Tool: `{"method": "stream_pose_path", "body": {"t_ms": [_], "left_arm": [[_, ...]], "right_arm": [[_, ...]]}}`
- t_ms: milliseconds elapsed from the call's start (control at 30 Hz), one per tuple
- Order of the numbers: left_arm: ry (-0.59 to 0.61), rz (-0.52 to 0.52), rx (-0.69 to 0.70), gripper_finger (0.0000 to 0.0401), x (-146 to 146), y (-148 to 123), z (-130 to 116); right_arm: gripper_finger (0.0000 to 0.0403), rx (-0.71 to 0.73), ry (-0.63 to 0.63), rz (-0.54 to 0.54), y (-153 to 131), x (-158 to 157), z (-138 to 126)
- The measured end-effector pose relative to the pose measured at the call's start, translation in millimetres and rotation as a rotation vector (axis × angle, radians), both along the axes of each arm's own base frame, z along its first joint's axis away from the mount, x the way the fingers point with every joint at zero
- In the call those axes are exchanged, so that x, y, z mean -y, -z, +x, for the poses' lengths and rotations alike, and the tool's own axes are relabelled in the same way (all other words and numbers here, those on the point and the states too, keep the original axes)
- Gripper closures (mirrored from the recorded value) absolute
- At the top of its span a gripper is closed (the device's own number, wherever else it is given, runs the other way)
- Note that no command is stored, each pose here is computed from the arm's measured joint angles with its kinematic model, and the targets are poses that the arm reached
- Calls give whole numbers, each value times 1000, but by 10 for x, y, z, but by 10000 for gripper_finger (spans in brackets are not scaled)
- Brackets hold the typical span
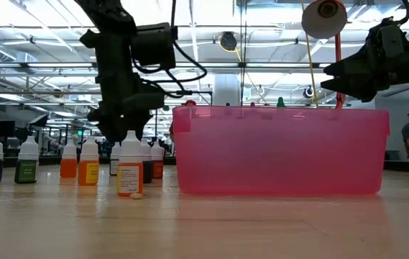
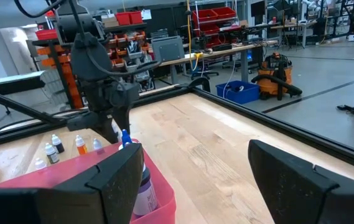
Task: Pick & Place food coloring
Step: Put the small yellow food coloring bottle into the red bin
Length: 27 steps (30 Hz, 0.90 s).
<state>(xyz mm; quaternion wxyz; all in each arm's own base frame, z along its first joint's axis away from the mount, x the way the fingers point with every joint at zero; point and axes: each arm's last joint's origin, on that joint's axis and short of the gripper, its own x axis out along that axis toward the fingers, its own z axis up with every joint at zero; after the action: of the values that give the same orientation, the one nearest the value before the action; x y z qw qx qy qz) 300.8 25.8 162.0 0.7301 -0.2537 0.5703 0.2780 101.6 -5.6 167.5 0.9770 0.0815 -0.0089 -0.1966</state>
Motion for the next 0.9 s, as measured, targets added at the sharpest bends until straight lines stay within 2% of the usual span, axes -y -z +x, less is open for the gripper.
{"method": "stream_pose_path", "body": {"t_ms": [333, 567, 767, 833, 900], "left_arm": [[42, 32, 16, 192, 7, -21, 29], [119, 52, 25, 192, 47, -27, 51], [119, 61, 71, 192, 47, -40, 94], [117, 64, 100, 192, 46, -49, 121], [116, 68, 135, 192, 44, -61, 153]], "right_arm": [[124, -1, 0, -1, 0, 0, 0], [124, -10, -2, -30, -5, 0, 0], [124, -8, -2, -26, -5, 0, 0], [124, 37, -1, 11, -34, 0, 0], [124, 150, -4, 86, -113, 0, -4]]}}
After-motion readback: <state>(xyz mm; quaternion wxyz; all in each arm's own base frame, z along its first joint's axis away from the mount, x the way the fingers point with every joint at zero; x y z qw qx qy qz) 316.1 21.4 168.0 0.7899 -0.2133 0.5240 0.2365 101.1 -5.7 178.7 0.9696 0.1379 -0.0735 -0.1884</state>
